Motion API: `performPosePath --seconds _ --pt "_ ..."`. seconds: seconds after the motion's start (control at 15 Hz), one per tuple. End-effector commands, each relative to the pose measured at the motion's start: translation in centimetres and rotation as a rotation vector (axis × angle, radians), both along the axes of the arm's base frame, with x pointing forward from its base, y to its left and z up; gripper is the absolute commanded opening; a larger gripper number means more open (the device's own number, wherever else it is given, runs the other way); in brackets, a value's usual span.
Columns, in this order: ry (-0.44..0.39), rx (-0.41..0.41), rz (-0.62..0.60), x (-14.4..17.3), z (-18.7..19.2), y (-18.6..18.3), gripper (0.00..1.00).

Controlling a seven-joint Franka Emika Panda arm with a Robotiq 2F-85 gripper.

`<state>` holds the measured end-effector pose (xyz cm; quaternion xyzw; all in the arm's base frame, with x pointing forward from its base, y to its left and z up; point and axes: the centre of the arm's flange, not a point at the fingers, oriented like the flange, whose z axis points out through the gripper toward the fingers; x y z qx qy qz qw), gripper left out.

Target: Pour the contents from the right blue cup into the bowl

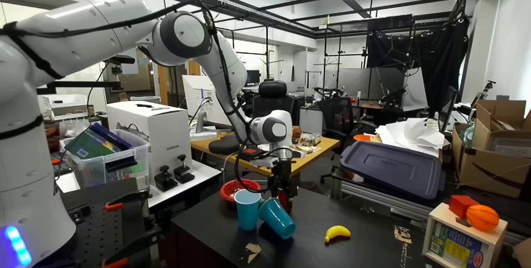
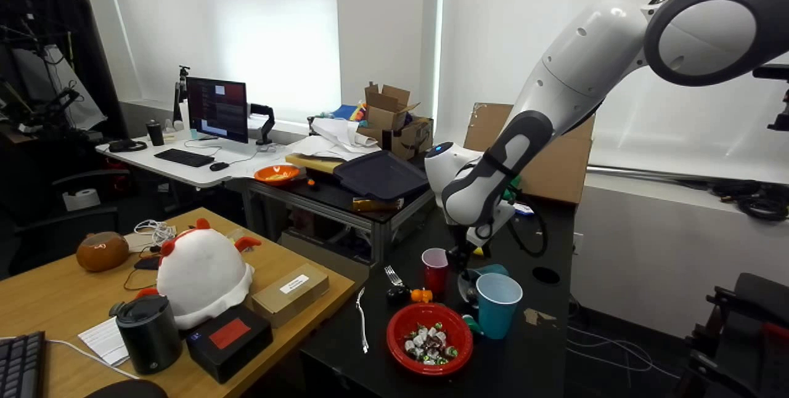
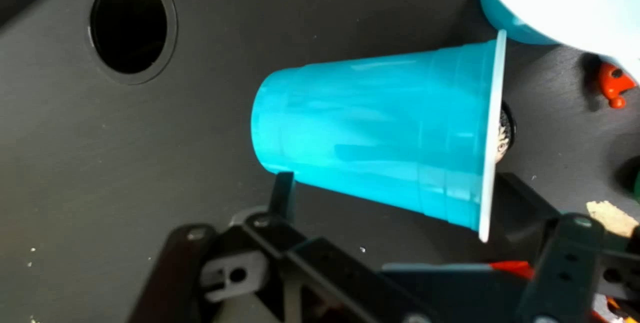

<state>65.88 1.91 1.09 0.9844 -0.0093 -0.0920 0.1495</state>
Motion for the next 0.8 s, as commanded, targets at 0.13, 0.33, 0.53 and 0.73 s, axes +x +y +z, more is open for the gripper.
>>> performPosePath --seconds 0.13,0.33,0.53,0.73 --pt "-0.003 -0.036 -0.002 -0.77 1.38 -0.07 1.00" --pt "0.001 -0.055 0.007 -0.87 1.27 -0.25 1.00" --pt "0.003 -0.075 0.017 -1.01 1.13 -0.42 0.76" --pt "0.008 -0.091 0.033 -1.18 1.04 -0.52 0.58"
